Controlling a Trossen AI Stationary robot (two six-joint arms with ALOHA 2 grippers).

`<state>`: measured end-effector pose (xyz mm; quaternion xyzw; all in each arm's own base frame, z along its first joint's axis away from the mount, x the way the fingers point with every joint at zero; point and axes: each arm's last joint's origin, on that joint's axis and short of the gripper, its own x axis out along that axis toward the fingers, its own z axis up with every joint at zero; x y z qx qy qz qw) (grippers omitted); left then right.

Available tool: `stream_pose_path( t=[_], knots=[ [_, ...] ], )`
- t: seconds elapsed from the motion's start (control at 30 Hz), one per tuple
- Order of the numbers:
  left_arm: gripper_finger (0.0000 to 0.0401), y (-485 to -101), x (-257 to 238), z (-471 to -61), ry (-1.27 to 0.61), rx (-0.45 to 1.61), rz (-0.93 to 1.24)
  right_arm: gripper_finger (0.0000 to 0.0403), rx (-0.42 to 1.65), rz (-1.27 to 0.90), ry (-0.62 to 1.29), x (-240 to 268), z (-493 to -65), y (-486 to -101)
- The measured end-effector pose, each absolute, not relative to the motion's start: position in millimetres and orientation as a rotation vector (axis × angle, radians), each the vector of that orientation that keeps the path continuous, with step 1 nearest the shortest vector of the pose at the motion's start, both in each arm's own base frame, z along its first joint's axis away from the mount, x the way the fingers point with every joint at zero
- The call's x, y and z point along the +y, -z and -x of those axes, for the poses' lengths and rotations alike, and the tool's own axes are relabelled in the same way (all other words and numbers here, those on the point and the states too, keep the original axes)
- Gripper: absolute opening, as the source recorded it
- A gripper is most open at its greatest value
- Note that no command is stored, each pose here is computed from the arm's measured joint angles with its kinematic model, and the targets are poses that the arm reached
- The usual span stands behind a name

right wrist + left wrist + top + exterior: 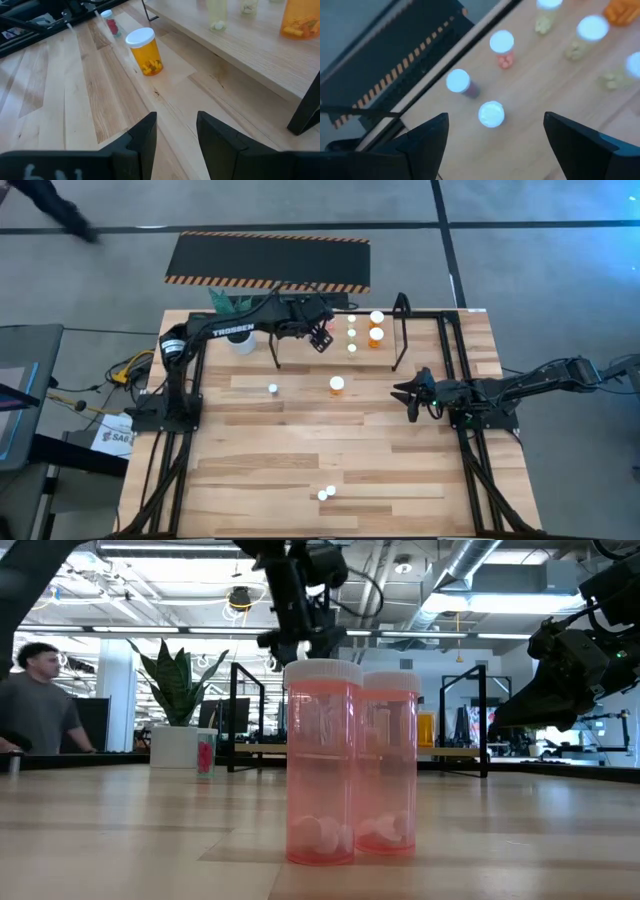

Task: Pick and place medicine bottles onto shelf by color
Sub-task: Put the blue pill bottle on the shelf

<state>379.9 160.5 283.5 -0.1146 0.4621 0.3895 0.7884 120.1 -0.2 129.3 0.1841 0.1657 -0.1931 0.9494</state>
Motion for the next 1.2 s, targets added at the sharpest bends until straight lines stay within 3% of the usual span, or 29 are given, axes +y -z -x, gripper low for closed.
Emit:
stream_pose_path(
  t=[0.27, 0.6, 0.87, 1.2],
  knots=[
    [0.0314, -310.3, 101.4, -370.1, -0.940, 0.926, 0.362, 0.0162, 0.337, -0.374, 0.393, -0.2, -120.1, -129.3],
    [0.0314, -296.4, 48.3, -343.1, -1.137, 1.202, 0.690, 0.0162, 0.337, -0.374, 0.393, -0.2, -120.1, -129.3],
    [0.0307, -250.4, 34.0, -328.5, -1.283, 1.327, 0.782, 0.0162, 0.337, -0.374, 0.393, -0.2, -120.1, -129.3],
    [0.0275, -206.9, 42.9, -320.0, -1.185, 1.294, 0.909, 0.0162, 0.337, -0.374, 0.394, -0.2, -120.1, -129.3]
  ],
)
